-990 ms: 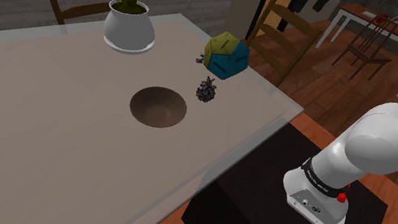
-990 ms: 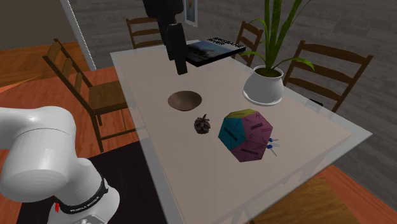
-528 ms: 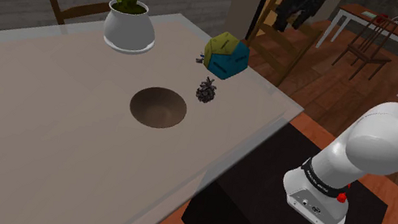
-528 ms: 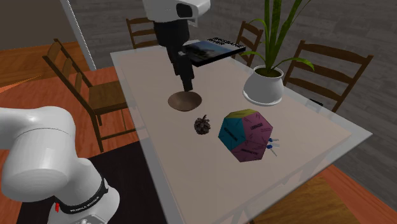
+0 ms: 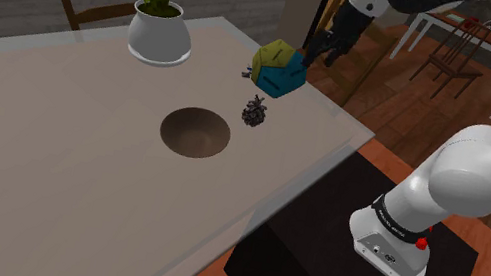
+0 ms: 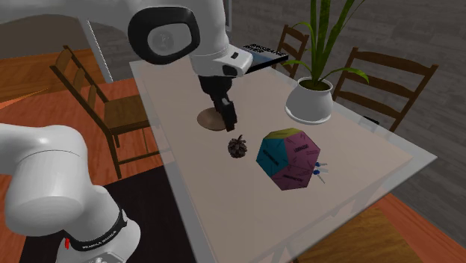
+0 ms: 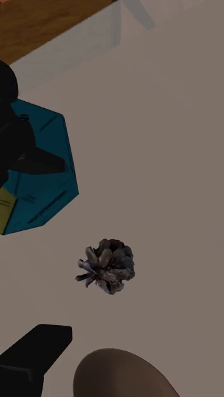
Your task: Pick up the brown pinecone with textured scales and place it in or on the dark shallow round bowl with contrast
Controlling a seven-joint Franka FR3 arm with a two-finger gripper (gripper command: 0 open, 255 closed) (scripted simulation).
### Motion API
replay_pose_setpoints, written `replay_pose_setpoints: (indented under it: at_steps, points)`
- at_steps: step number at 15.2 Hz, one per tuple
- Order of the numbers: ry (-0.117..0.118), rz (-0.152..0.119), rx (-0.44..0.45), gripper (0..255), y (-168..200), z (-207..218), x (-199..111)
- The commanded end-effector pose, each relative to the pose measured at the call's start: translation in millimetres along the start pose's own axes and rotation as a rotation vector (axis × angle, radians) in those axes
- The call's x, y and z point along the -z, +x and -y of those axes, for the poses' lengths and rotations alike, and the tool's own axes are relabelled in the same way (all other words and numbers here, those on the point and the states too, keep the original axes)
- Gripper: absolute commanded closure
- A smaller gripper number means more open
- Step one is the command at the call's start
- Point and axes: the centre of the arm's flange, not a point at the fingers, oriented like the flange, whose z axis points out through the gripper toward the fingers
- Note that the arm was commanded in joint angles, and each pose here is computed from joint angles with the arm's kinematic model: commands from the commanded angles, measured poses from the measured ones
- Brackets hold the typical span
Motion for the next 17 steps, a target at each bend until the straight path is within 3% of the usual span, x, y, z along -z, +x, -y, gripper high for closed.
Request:
replay_pose_setpoints:
  at_steps: [1, 12, 17]
  points:
    - [0.019, -0.011, 0.003, 0, 1, 4, -25]
    - [0.121, -0.052, 0.022, 0, 18, 38, -161]
    - [0.121, -0.052, 0.022, 0, 19, 41, -187]
